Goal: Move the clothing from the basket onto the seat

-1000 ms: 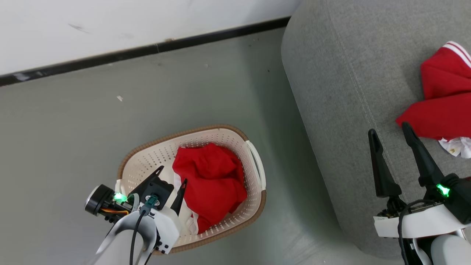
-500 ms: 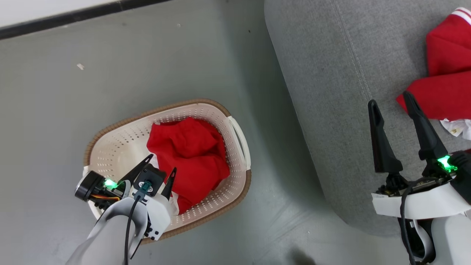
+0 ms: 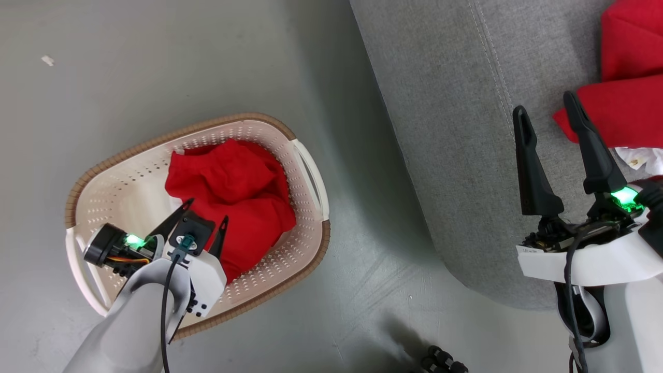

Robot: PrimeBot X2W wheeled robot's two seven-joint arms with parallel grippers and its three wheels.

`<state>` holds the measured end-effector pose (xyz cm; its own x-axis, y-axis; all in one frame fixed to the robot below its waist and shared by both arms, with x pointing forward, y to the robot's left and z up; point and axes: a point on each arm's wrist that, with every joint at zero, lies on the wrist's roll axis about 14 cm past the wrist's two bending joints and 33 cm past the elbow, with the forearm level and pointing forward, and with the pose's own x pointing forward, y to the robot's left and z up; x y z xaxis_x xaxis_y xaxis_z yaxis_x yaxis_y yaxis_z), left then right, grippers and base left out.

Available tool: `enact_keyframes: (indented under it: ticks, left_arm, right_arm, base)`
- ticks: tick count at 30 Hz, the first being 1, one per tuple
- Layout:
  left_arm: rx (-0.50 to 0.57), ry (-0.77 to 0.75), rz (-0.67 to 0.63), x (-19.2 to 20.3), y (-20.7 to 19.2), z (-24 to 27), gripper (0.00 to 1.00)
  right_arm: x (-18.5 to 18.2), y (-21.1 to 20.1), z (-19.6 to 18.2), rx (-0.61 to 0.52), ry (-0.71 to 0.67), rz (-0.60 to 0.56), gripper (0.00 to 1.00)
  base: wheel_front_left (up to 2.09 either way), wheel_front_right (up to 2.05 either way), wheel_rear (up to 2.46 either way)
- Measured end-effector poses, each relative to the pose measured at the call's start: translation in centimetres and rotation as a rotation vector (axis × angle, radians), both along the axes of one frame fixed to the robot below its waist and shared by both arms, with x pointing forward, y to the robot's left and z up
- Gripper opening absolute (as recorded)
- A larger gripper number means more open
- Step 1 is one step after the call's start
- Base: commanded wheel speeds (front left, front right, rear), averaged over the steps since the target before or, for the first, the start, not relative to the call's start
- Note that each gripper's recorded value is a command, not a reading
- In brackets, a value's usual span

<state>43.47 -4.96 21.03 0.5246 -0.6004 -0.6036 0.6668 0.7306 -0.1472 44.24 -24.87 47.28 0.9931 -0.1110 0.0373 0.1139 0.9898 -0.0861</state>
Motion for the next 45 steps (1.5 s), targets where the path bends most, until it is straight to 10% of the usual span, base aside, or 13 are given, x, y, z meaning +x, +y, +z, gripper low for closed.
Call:
enact_keyframes:
  ticks: [34, 36, 40, 45]
  left_arm:
    - [0.095, 0.162, 0.124, 0.5, 0.3, -9.3, 1.0]
    - [0.095, 0.17, 0.125, 0.3, 0.3, -9.5, 0.78]
    - [0.097, 0.194, 0.127, -0.3, 0.2, -10.0, 0.0]
    - [0.11, 0.208, 0.126, -0.8, 0.3, -10.4, 0.0]
  right_arm:
    - [1.9, -1.4, -2.5, 0.002, 0.053, -0.02, 1.0]
    - [2.0, -1.4, -2.6, 0.0, 0.054, -0.02, 1.0]
    - [1.8, -1.6, -3.1, 0.007, 0.069, -0.029, 1.0]
    - [2.3, -1.7, -2.9, 0.001, 0.058, -0.023, 1.0]
  base:
    - [0.0, 0.0, 0.0]
    - [0.0, 0.0, 0.0]
    - [0.0, 0.0, 0.0]
    - [0.0, 0.0, 0.0]
